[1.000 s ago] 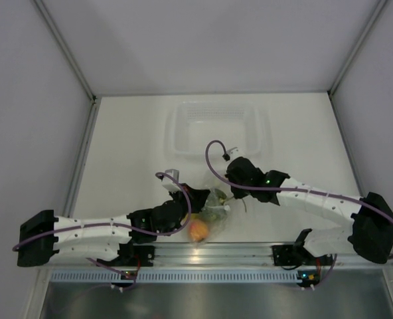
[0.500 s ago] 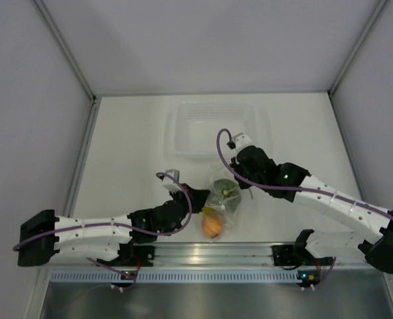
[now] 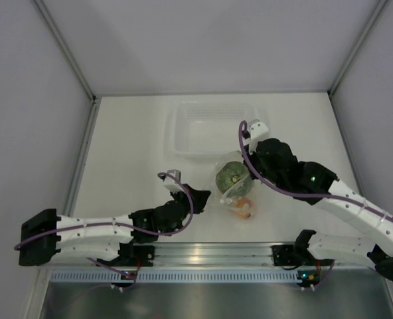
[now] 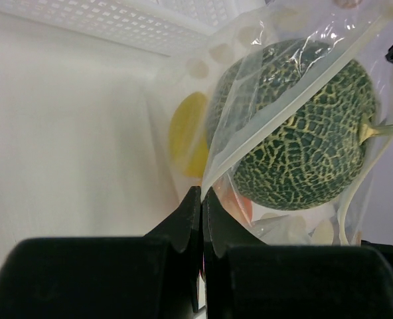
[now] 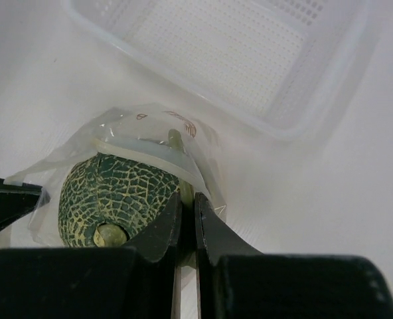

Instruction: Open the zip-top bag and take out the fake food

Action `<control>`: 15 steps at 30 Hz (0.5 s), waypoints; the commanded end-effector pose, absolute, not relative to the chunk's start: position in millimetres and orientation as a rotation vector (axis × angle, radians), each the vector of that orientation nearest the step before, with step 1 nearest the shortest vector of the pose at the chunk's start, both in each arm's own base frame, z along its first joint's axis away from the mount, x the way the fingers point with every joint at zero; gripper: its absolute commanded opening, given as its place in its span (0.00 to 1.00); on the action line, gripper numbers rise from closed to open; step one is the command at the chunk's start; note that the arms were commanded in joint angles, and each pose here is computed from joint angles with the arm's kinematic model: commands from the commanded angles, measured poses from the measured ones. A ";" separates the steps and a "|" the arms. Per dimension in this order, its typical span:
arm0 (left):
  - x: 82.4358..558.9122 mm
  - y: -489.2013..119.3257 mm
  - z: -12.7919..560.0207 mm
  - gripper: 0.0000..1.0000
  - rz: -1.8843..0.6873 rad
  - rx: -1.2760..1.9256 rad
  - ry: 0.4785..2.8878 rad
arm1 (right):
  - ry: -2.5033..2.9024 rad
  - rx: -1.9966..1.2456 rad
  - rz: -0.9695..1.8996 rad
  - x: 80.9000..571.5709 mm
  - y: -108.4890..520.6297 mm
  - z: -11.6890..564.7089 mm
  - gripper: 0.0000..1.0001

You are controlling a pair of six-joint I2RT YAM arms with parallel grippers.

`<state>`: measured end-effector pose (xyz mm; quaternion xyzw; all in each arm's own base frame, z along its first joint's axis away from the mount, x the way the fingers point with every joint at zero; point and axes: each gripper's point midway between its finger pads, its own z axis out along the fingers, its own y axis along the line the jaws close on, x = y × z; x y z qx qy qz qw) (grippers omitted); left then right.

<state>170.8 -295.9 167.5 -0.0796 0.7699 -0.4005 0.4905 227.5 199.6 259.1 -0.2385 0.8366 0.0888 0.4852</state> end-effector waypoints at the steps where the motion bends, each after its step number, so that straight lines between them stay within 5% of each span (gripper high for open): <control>1: 170.2 -296.0 165.7 0.00 -0.970 -0.184 1.868 | 1.916 -0.497 0.259 230.8 193.6 307.1 0.00; 15: 170.5 -305.7 190.2 0.00 -1.002 -0.151 1.832 | 1.908 -0.614 0.771 191.0 278.5 299.6 0.00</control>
